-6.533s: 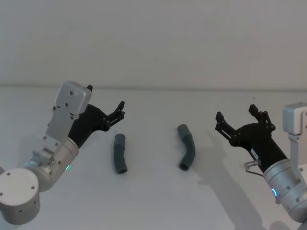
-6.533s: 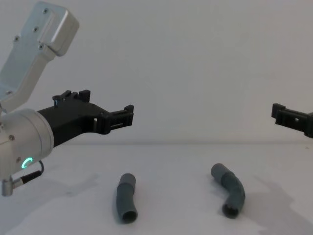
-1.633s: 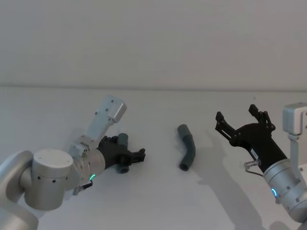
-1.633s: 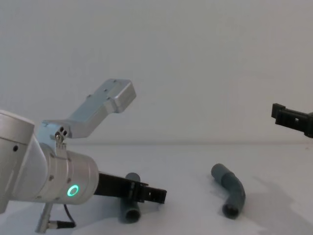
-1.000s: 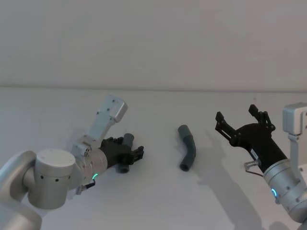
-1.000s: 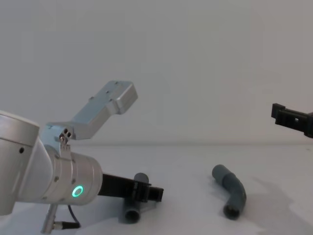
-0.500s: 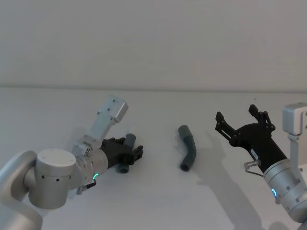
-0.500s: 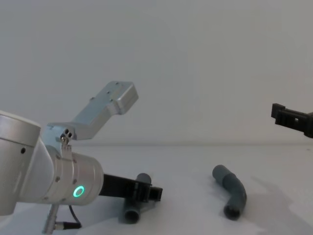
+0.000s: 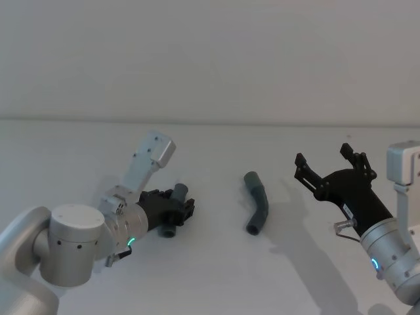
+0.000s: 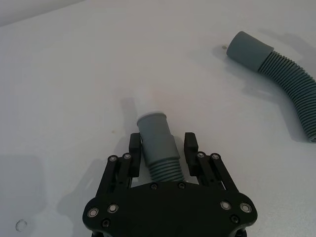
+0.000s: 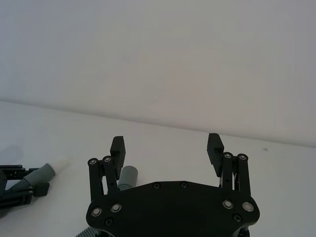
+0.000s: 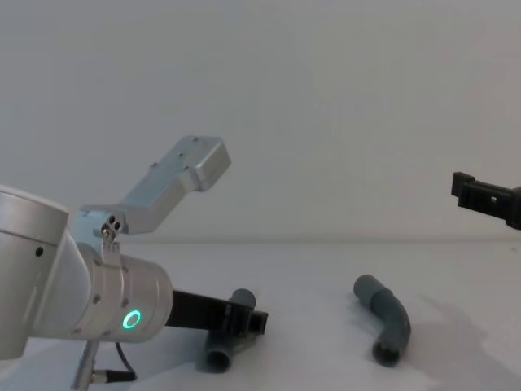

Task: Use both hands to pick up one end of the pipe from the table, align the ends, and insert them.

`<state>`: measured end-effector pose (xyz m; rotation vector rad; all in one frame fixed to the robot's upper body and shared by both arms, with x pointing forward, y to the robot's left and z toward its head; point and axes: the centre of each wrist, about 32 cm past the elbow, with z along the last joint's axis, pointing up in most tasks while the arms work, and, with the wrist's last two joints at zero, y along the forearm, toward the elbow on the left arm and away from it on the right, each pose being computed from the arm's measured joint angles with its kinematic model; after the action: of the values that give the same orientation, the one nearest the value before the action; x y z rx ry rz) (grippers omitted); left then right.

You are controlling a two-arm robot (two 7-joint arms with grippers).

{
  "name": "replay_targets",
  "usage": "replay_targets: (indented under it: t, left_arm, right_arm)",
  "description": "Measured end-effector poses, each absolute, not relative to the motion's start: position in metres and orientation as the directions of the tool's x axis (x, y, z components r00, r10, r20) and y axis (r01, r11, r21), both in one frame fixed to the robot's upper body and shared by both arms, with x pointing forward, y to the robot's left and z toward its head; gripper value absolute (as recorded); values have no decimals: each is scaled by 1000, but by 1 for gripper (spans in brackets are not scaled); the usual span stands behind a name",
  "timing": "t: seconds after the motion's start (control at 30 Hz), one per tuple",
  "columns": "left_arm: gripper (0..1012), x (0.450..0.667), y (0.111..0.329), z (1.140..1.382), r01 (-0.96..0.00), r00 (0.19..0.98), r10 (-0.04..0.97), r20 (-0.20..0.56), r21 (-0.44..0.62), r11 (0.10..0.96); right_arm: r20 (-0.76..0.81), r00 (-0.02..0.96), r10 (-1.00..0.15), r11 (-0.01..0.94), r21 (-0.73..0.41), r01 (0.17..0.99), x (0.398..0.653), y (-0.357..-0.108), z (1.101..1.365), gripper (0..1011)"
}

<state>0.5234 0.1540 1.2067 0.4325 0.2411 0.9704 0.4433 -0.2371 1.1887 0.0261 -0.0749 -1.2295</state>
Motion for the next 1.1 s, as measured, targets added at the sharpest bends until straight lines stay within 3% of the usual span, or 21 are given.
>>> replay_targets:
  t: [0.63,1.1]
  left_arm:
    - [393,523,153,1206,-741,549,836,-8,459,490]
    - [380,523,154,1206,-741,549,836,-7,459,490]
  right_arm:
    - [43,333,-942,335,60,940,443,-237,1189,1003]
    - [43,342,-939,343,38,938,445,-234,1190,1003]
